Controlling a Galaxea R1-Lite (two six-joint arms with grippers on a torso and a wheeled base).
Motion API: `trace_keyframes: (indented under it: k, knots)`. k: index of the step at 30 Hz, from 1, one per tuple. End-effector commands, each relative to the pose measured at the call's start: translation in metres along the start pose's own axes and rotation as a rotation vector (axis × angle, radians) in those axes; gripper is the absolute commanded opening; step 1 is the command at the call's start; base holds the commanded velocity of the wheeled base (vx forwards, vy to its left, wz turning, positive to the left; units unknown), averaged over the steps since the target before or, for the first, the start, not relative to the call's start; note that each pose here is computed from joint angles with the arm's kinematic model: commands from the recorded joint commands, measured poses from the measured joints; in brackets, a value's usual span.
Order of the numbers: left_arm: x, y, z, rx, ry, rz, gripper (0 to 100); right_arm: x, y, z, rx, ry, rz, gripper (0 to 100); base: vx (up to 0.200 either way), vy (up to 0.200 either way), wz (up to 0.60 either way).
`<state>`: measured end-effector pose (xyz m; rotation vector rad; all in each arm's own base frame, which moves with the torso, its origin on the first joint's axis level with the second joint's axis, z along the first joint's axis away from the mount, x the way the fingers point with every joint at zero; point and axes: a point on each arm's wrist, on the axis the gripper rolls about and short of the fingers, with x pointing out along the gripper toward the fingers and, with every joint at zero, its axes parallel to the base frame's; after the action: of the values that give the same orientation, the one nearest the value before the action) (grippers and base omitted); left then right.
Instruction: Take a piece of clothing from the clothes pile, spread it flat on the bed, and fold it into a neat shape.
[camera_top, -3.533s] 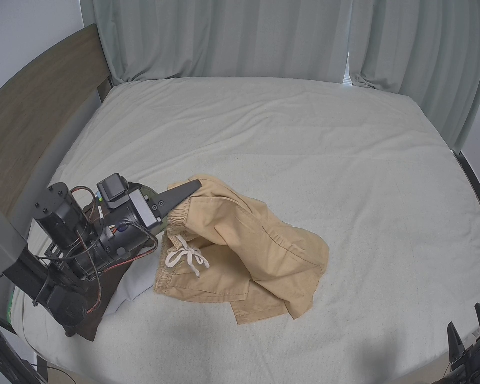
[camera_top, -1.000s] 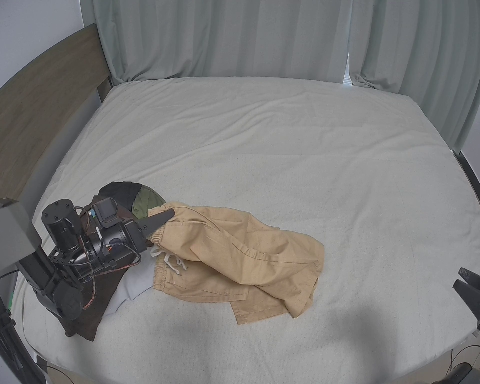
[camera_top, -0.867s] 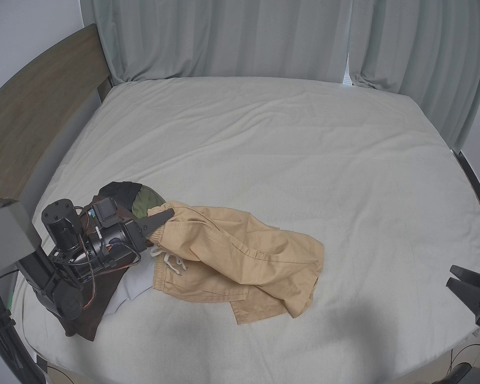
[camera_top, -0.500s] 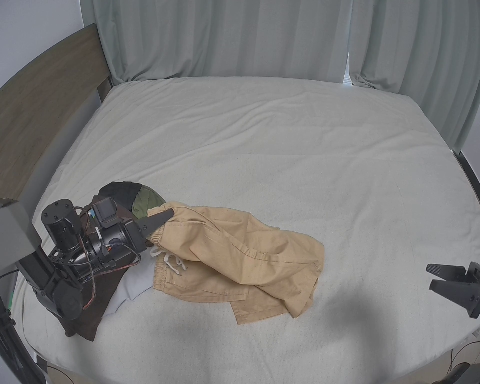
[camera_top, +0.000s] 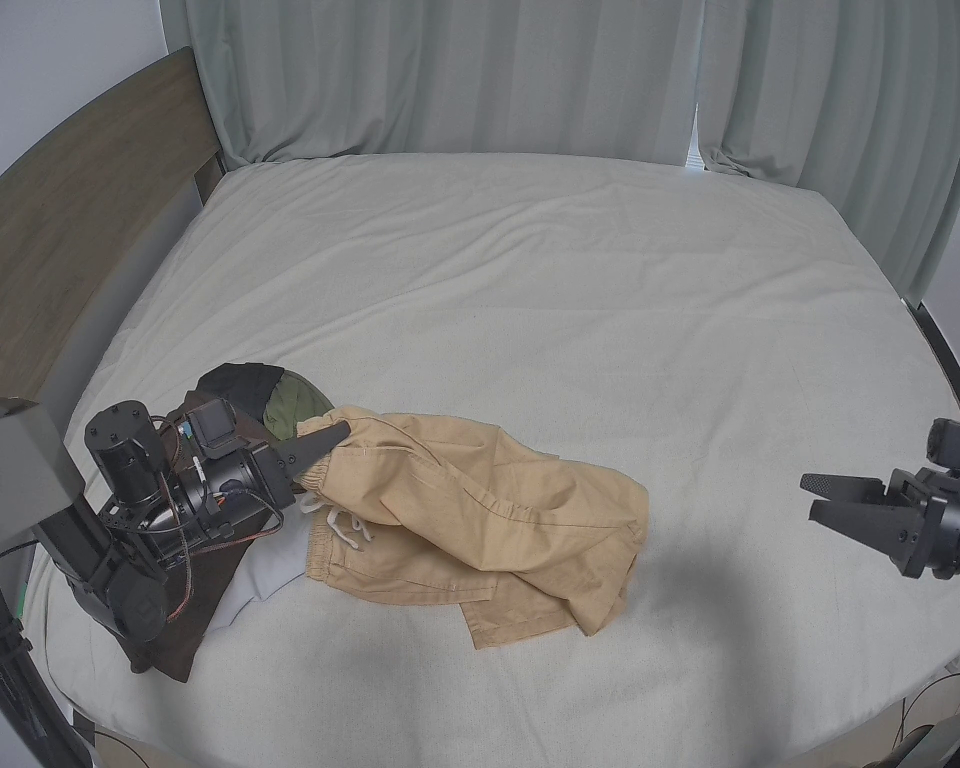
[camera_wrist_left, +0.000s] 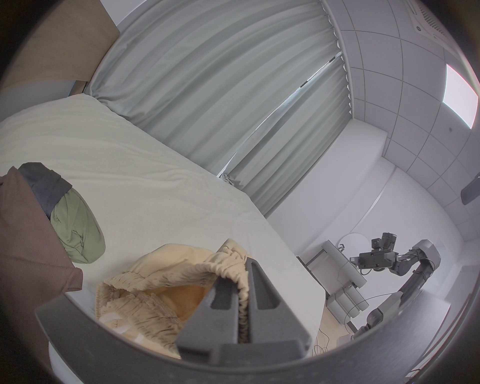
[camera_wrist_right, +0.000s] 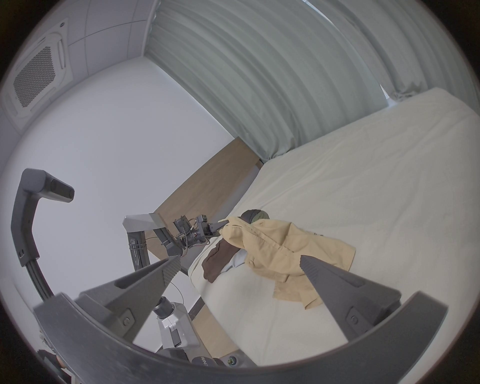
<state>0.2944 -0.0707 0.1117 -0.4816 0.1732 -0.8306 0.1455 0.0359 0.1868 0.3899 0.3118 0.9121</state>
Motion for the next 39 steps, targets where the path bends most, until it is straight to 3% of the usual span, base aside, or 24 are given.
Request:
trace_keyframes:
  k: [1,18,39]
  knots:
    - [0.001,0.002,-0.003,-0.007,0.007,0.004,0,0.018,-0.022,-0.009,0.083,0.080,-0.009,100,0.000,0.000,0.00]
    - [-0.002,0.008,0.005,0.003,-0.022,0.024,0,0.057,-0.072,-0.028,0.151,0.132,-0.032,100,0.000,0.000,0.00]
    - [-0.007,0.016,0.016,0.014,-0.058,0.049,0,0.092,-0.125,-0.063,0.161,0.129,-0.048,100,0.000,0.000,0.00]
